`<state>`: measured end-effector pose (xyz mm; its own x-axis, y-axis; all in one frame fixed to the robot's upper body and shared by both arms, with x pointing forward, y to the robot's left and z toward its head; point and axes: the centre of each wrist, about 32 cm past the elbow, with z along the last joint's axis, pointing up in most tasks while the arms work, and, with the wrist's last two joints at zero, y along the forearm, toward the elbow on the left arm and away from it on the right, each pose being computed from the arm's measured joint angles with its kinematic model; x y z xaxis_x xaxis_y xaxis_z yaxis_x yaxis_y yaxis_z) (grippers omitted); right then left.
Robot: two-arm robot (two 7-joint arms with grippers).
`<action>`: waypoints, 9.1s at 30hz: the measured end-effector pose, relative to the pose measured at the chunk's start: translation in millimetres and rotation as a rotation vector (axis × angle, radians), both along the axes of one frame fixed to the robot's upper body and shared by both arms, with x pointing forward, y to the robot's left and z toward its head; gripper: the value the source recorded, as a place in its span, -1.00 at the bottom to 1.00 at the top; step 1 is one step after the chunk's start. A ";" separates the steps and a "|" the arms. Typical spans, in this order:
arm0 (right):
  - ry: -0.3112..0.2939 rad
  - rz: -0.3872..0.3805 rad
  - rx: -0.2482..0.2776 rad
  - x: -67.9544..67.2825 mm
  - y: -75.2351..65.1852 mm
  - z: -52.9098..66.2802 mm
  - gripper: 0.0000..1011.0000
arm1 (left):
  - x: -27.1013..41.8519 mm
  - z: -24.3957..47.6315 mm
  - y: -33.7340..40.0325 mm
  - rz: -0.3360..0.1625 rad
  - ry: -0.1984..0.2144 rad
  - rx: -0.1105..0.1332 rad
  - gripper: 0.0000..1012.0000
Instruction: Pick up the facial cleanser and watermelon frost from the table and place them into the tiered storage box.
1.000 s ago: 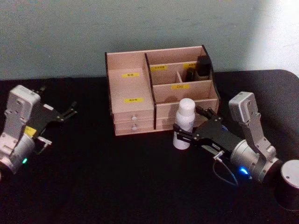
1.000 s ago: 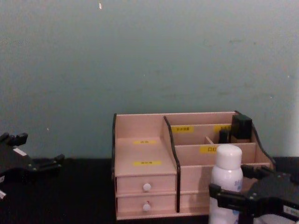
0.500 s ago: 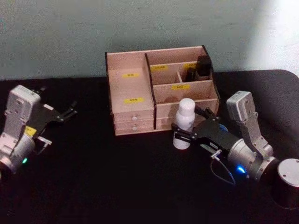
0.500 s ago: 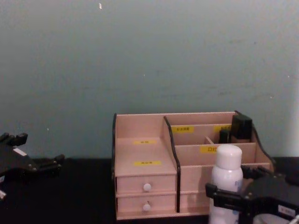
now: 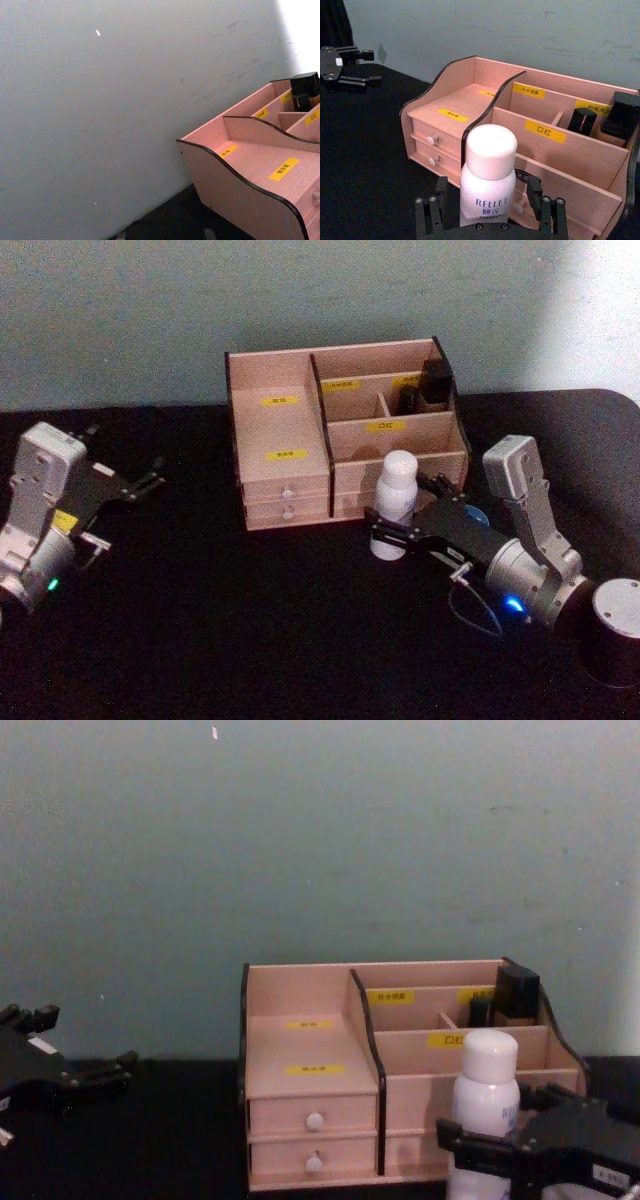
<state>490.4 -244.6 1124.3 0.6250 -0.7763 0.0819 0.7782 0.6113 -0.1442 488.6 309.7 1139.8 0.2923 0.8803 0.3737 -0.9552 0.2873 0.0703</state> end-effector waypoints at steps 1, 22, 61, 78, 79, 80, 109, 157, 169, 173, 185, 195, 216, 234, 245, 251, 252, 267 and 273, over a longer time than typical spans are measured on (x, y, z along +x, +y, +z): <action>0.000 0.000 0.000 0.0 0.0 0.0 0.98 | 0.0 0.0 0.0 0.000 0.000 0.000 0.98; -0.002 -0.001 -0.002 -0.2 0.1 0.0 0.83 | 0.0 0.0 0.0 0.000 0.000 0.000 0.98; -0.025 0.080 0.025 -1.5 -5.0 20.2 0.19 | 0.0 0.0 0.0 0.000 0.000 0.000 0.98; -0.132 0.044 0.078 23.6 -0.4 69.7 0.19 | 0.0 0.0 0.0 0.000 0.000 0.000 0.98; -0.142 0.036 0.077 27.5 0.3 71.6 0.18 | 0.0 0.0 0.0 0.000 0.000 0.000 0.98; -0.147 0.032 0.076 29.3 0.6 72.3 0.19 | 0.0 0.0 0.0 0.000 0.000 0.000 0.98; -0.195 -0.041 0.046 91.1 20.7 79.5 0.19 | 0.0 0.0 0.0 0.000 0.000 0.000 0.98; -0.097 -0.053 0.034 125.2 34.1 66.0 0.19 | 0.0 0.0 0.0 0.000 0.000 0.000 0.98; -0.053 -0.052 0.025 127.8 33.6 59.0 0.19 | 0.0 0.0 0.0 0.000 0.000 0.000 0.98; -0.044 -0.053 0.023 128.5 33.5 57.5 0.19 | 0.0 0.0 0.0 0.000 0.000 0.000 0.98; -0.017 -0.058 0.020 129.5 32.7 54.3 0.19 | 0.0 0.0 0.0 0.000 0.000 0.000 0.98; -0.009 -0.061 0.023 129.6 32.5 53.4 0.19 | 0.0 0.0 0.0 0.000 0.000 0.000 0.98; -0.012 -0.061 0.022 129.5 32.3 53.7 0.76 | 0.0 0.0 0.0 0.000 0.000 0.000 0.98; -0.045 -0.074 0.016 126.6 31.6 56.1 0.98 | 0.0 0.0 0.0 0.000 0.000 0.000 0.98; -0.101 -0.045 0.022 101.8 16.9 71.7 0.98 | 0.0 0.0 0.0 0.000 0.000 0.000 0.98; -0.103 -0.012 0.029 72.1 -2.4 79.5 0.98 | 0.0 0.0 0.0 0.000 0.000 0.000 0.98; -0.100 -0.011 0.030 67.5 -5.8 79.5 0.98 | 0.0 0.0 0.0 0.000 0.000 0.000 0.98; -0.015 0.026 -0.011 -9.3 -56.6 76.5 0.98 | 0.0 0.0 0.0 0.000 0.000 0.000 0.98; 0.054 0.011 -0.022 -27.4 -67.2 72.5 0.98 | 0.0 0.0 0.0 0.000 0.000 0.000 0.98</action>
